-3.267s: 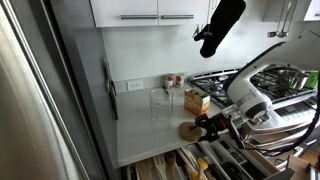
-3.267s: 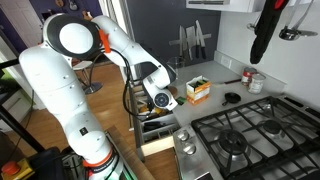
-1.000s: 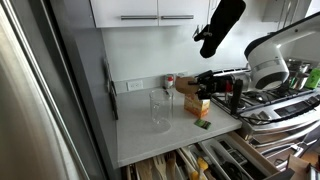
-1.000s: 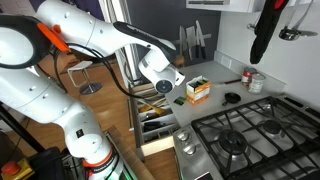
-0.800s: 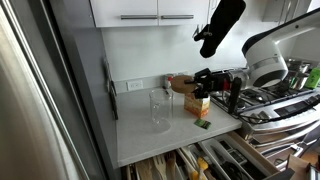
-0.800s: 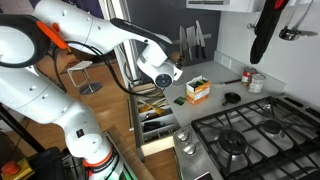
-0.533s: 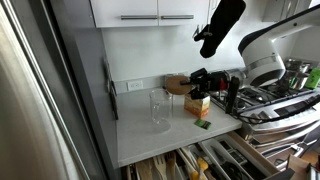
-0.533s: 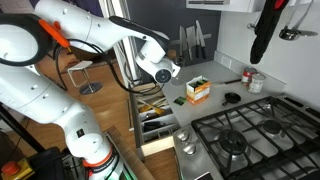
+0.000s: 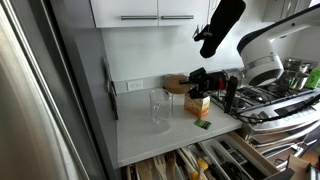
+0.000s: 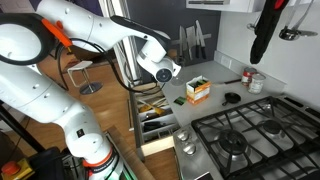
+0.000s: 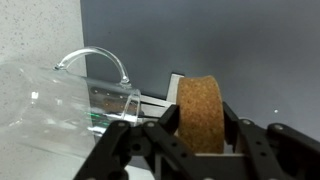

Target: Put the brown lid on the transparent jar

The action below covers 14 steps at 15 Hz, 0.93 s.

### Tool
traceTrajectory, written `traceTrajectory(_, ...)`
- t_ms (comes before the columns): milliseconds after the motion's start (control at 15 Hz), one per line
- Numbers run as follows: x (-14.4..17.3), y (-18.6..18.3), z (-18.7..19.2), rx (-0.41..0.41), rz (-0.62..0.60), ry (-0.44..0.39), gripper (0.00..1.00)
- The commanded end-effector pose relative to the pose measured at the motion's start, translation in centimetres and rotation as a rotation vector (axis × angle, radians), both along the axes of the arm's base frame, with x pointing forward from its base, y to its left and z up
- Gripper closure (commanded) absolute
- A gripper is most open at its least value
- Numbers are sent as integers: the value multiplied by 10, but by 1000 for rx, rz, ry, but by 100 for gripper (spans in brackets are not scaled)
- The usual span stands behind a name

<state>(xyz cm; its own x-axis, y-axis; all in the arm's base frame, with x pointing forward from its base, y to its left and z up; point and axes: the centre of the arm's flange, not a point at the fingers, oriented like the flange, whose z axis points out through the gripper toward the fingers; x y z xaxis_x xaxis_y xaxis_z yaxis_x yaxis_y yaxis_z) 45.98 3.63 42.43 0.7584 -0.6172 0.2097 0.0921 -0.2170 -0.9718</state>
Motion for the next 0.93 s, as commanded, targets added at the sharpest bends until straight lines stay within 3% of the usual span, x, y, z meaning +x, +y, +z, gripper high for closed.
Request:
traceTrajectory(0, 26, 10, 0, -28, -36, 40, 81)
traceTrajectory(867, 58, 24, 17, -184, -64, 142, 81)
